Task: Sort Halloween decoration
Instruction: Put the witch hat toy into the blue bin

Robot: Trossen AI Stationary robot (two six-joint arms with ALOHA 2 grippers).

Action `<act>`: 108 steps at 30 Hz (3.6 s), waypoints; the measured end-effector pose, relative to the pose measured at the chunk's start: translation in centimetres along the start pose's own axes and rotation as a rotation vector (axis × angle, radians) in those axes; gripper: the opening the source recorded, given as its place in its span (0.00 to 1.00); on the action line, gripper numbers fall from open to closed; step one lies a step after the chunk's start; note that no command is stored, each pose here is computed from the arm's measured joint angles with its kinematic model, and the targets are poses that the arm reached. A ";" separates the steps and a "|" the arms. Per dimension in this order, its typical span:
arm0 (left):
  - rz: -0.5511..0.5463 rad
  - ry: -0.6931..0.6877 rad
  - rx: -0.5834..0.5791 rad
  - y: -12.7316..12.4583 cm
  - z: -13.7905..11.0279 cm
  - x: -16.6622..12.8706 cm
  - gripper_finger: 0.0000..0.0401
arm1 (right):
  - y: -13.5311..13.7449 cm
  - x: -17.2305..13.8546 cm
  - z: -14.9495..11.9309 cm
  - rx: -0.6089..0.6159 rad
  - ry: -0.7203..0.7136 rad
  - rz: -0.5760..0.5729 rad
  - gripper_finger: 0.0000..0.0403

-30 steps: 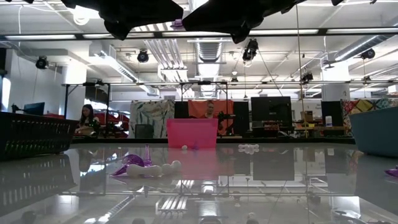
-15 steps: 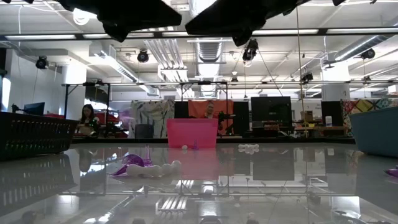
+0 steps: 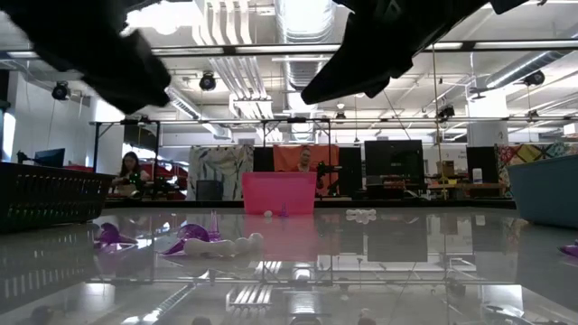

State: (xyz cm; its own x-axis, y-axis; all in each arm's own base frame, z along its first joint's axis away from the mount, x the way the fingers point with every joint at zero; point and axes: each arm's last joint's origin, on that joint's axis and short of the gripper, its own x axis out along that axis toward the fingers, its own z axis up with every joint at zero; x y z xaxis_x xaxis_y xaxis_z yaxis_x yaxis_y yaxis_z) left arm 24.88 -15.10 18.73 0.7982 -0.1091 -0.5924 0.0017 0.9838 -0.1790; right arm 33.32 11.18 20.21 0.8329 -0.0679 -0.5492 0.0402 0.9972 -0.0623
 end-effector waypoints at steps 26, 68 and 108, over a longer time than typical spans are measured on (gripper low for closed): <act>0.040 0.162 0.085 -3.1 -4.5 3.4 0.37 | 0.1 0.0 0.0 -0.036 0.005 0.028 0.02; 0.064 0.156 0.081 -2.5 -6.3 5.2 0.11 | 0.1 0.0 0.0 -0.044 0.004 0.027 0.02; 0.111 -0.267 0.046 -2.0 1.5 0.2 0.00 | 2.4 2.7 2.2 -0.321 -0.148 0.113 0.34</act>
State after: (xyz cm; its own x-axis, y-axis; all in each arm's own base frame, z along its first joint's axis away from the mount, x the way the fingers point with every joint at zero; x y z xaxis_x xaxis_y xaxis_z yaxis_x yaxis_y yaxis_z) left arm 25.92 -16.87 20.13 0.9253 0.0352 -0.3775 -0.0726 0.9937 -0.0853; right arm 36.85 13.44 20.44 0.8941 0.0709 -0.4422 -0.2123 0.9365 -0.2792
